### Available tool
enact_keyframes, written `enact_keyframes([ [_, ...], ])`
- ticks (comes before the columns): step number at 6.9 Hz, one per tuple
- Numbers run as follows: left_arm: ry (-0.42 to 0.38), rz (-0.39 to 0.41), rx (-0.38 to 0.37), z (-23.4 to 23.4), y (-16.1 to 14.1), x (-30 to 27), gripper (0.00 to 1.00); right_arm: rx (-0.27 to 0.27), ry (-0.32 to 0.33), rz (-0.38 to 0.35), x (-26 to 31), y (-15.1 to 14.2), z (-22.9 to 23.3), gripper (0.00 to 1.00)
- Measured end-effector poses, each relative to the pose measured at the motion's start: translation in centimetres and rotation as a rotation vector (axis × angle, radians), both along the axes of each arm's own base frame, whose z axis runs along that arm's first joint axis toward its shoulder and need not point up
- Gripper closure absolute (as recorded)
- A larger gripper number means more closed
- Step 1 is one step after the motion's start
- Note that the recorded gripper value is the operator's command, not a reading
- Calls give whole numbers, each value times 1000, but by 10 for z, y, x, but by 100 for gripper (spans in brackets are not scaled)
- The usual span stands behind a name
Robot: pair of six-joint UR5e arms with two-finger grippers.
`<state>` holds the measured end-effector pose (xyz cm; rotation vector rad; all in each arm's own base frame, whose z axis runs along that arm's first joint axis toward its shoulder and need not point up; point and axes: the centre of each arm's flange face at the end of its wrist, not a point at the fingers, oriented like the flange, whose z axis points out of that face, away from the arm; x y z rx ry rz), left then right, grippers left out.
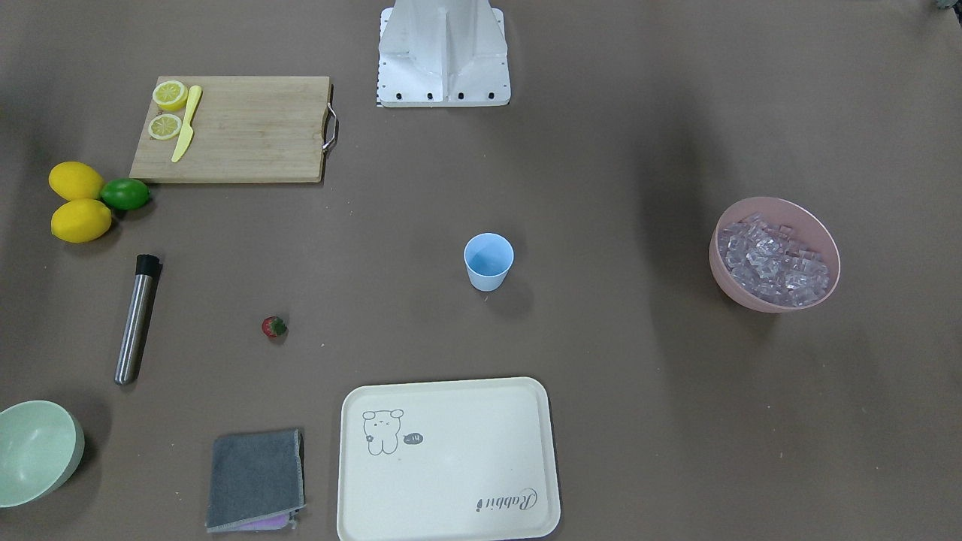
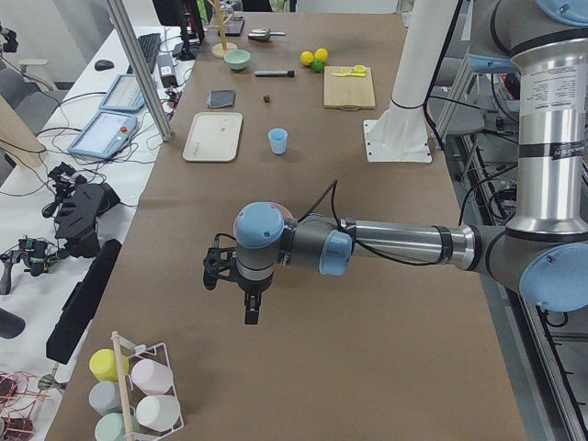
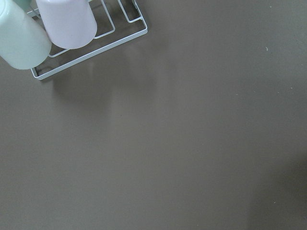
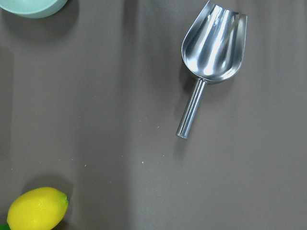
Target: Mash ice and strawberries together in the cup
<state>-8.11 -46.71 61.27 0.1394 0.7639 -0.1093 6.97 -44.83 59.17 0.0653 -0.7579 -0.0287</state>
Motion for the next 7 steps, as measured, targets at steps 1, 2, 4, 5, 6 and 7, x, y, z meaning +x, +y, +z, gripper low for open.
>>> enact_keyframes([
  [1, 0, 0, 1, 0, 0, 0, 3, -2, 0, 0, 0, 1, 1, 0],
  [2, 0, 0, 1, 0, 0, 0, 2, -3, 0, 0, 0, 1, 1, 0],
  [4, 0, 1, 2, 0, 0, 0, 3, -6, 0, 0, 0, 2, 3, 0],
  [5, 0, 1, 2, 0, 0, 0, 3, -9, 0, 0, 0, 3, 4, 0],
  [6, 0, 1, 2, -1, -1, 0, 3, -10, 0, 0, 0, 3, 5, 0],
  [7, 0, 1, 2, -1, -1, 0, 3, -11, 0, 0, 0, 3, 5, 0],
])
